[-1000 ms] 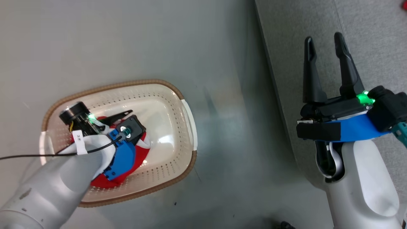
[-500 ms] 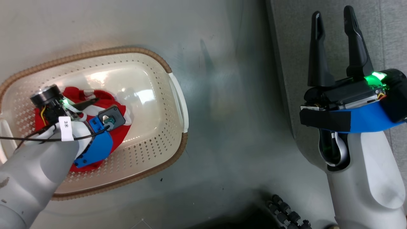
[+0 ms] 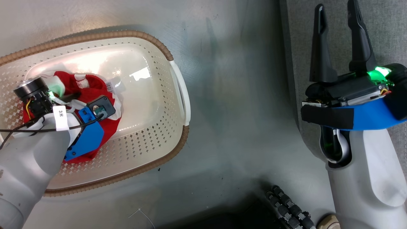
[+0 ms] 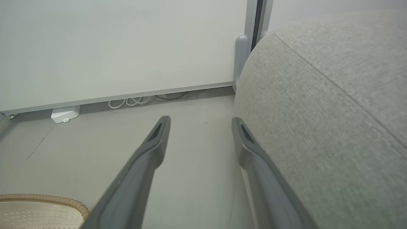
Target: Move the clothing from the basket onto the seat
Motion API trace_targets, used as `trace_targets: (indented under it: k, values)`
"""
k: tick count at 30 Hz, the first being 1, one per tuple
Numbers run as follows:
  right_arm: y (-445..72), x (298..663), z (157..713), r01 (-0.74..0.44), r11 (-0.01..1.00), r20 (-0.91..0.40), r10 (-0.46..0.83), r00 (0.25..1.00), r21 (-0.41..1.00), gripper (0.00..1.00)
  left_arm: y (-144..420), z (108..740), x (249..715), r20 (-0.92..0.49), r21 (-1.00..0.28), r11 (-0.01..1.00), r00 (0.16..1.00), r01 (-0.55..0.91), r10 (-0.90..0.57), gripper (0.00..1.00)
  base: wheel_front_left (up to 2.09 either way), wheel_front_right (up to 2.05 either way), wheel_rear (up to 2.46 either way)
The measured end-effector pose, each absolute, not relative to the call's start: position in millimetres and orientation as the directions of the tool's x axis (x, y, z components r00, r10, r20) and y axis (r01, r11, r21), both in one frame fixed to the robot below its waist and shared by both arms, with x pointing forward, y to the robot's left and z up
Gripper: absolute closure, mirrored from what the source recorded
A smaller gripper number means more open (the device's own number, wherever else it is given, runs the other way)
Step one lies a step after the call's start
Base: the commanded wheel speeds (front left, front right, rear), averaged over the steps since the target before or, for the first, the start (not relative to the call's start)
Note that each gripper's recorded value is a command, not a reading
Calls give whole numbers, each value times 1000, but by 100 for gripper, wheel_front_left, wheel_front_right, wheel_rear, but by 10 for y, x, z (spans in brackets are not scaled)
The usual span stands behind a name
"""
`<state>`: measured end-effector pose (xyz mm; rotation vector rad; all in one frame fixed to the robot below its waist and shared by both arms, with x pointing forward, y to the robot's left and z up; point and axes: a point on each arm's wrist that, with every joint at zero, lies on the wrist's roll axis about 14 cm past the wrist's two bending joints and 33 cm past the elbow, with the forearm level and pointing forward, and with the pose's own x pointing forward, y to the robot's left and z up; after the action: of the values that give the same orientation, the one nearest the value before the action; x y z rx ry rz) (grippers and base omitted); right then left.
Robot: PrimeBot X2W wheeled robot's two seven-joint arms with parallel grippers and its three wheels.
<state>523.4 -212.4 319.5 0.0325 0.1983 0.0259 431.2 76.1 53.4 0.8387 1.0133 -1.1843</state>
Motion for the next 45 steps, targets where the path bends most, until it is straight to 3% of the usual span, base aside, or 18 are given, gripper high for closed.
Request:
trace_targets:
  k: [1,9,22,45]
  values:
    - [-2125,5237,3193,-22,999,-196,29,980,35,0,759,529,4306,-941,4,194,69,981,-330,100,0,0,0]
    - [-2126,5248,3223,-22,999,-189,28,982,36,0,709,560,4297,-939,3,194,69,981,-336,100,0,0,0]
    - [-2059,5276,3455,-30,998,-148,37,988,50,0,354,1063,4401,-863,6,267,140,964,-485,100,0,0,0]
    - [-1812,5080,4130,-70,995,-59,74,996,68,0,37,2659,4690,-594,41,498,422,866,-685,100,0,0,0]
